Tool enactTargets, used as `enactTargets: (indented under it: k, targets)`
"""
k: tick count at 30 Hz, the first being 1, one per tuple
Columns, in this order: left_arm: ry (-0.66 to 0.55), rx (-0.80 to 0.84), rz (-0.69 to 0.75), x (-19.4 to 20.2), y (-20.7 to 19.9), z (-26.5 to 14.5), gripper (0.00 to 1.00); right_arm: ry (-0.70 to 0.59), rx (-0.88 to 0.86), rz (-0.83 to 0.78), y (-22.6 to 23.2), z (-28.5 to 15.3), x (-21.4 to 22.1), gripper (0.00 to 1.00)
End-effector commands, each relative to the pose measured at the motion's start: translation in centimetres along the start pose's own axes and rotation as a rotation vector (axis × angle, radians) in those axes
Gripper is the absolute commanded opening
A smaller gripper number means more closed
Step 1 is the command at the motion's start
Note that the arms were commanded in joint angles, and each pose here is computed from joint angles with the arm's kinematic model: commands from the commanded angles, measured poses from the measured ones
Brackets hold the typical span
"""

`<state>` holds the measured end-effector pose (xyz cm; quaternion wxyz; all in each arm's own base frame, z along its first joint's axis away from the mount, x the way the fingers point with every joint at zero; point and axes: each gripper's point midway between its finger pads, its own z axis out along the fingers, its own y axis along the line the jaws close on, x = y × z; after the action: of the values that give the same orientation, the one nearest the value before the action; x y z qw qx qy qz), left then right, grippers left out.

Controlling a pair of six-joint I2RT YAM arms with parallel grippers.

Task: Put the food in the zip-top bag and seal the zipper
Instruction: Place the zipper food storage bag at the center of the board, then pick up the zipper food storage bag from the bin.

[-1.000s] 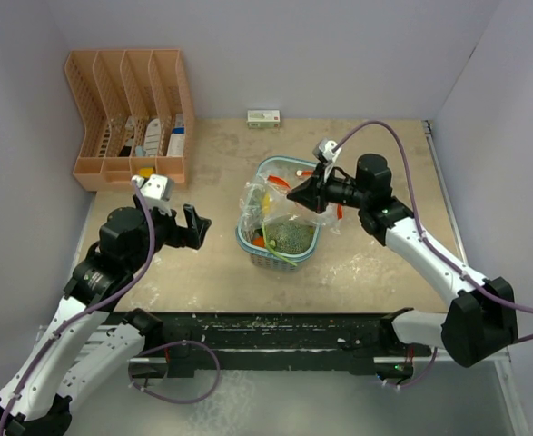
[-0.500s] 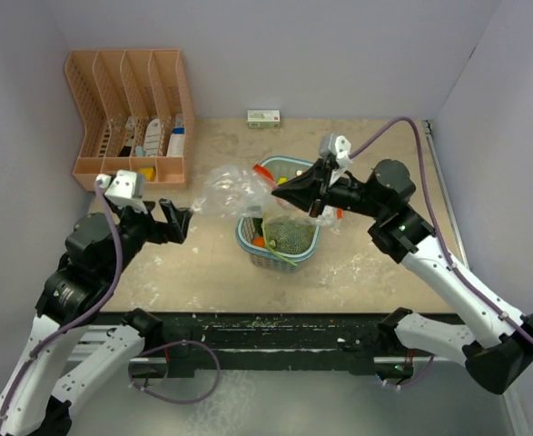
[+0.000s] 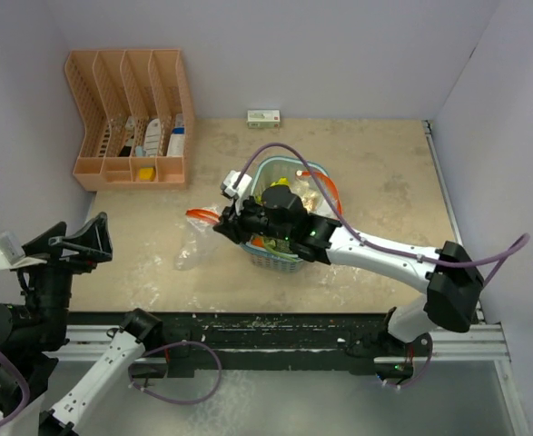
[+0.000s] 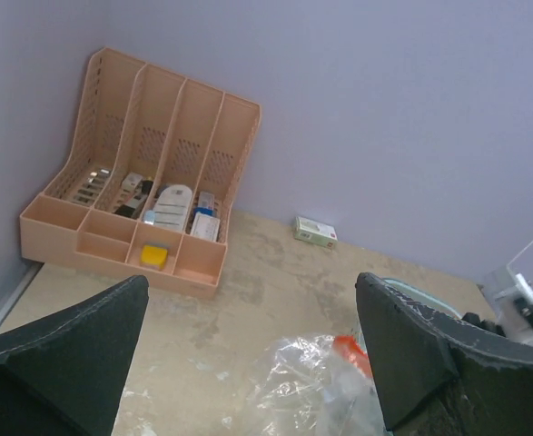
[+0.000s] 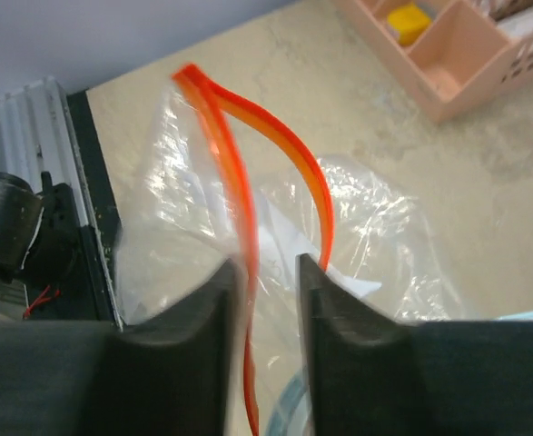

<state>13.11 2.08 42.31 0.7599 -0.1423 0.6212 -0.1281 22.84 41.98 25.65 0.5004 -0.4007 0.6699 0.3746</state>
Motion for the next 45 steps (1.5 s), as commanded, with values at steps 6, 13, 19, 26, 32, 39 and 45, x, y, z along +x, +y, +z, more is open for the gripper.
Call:
enactTargets:
  k: [6, 13, 19, 26, 32, 39, 45]
  targets:
    - [0.113, -0.010, 0.026, 3.4, -1.0, 2.1, 0.99, -0.085, 0.301, 0.049, -3.8, -2.3, -3.5, 0.90]
    - [0.164, 0.000, 0.035, 5.3, -1.5, 2.9, 0.99, -0.069, 0.655, 0.197, -7.9, -11.1, -3.4, 0.99]
    - [0.180, 0.019, 0.031, 5.9, -1.9, 3.0, 0.99, -0.002, 1.044, 0.357, -14.7, -20.2, -0.1, 1.00]
    - [0.215, 0.057, 0.037, 6.7, -2.6, 3.1, 0.99, 0.063, 1.119, 0.439, -17.7, -22.6, 3.6, 1.00]
    - [0.229, 0.089, 0.040, 7.0, -3.1, 3.0, 0.99, 0.118, 1.103, 0.467, -19.0, -21.0, 6.3, 0.92]
    - [0.239, 0.088, 0.044, 7.2, -3.0, 2.8, 0.99, 0.126, 1.040, 0.483, -19.4, -19.7, 6.9, 0.33]
    - [0.241, 0.091, 0.040, 7.3, -3.2, 3.0, 0.99, 0.016, 0.986, 0.452, -18.3, -21.0, 3.0, 0.00]
